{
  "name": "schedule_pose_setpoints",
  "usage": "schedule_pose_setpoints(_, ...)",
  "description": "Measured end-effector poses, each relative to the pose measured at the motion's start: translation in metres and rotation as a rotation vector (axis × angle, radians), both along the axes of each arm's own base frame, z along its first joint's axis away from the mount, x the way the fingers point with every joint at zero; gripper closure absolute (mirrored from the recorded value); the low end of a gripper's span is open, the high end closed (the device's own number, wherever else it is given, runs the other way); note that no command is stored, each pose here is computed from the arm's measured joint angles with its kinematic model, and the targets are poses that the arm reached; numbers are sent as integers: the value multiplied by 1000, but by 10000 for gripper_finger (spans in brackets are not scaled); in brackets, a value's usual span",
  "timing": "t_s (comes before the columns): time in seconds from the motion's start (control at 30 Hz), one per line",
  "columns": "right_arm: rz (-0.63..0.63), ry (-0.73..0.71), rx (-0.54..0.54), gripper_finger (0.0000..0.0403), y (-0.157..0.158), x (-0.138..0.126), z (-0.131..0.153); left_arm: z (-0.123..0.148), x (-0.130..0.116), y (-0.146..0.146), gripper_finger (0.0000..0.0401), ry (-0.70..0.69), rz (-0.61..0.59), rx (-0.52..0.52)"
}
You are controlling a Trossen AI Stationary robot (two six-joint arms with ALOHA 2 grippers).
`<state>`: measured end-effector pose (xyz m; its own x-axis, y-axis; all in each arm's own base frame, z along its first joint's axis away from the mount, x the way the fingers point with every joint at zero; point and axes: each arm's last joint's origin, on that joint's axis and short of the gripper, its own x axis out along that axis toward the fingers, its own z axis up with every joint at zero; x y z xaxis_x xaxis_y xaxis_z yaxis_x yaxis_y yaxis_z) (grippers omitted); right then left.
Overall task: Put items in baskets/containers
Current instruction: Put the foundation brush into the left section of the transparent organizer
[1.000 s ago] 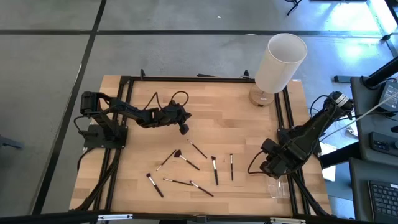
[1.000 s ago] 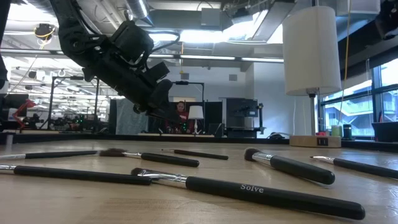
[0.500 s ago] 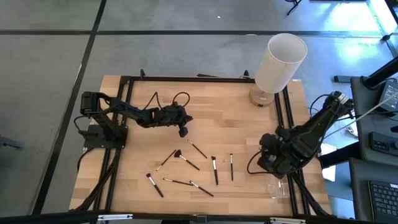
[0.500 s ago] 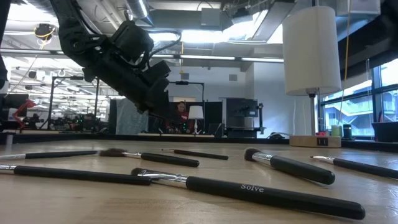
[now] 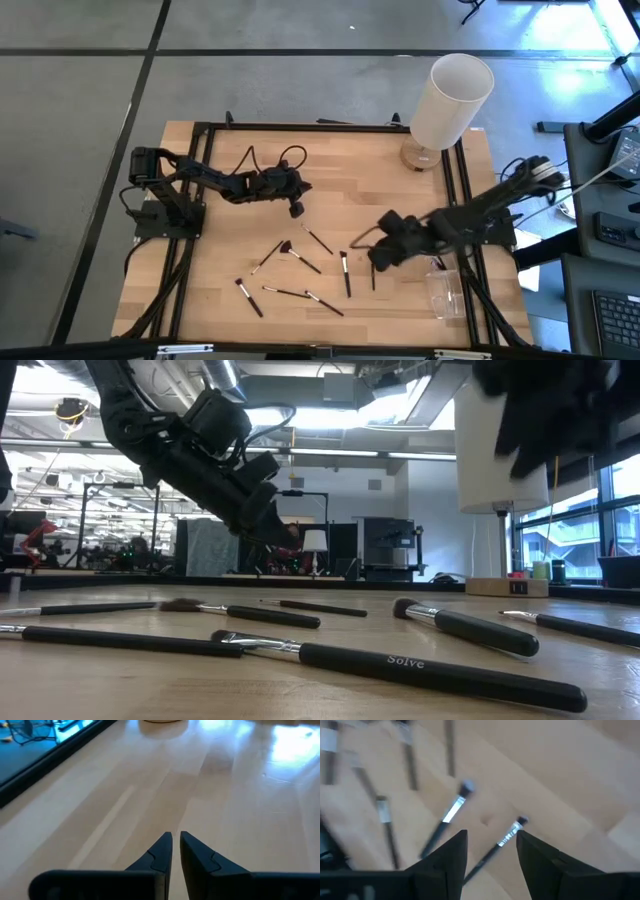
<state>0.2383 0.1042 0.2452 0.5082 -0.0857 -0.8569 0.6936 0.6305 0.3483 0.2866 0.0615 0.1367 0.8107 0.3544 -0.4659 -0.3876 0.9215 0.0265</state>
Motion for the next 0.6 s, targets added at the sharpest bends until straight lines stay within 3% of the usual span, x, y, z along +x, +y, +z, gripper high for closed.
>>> schedule_pose_setpoints(0.23,-43,268,191,251,-7,34,-49,-2,-2,3,369,63,-13,81)
schedule_pose_setpoints(0.6,-171,343,240,281,2,59,-81,-4,-3,3,369,95,-8,113)
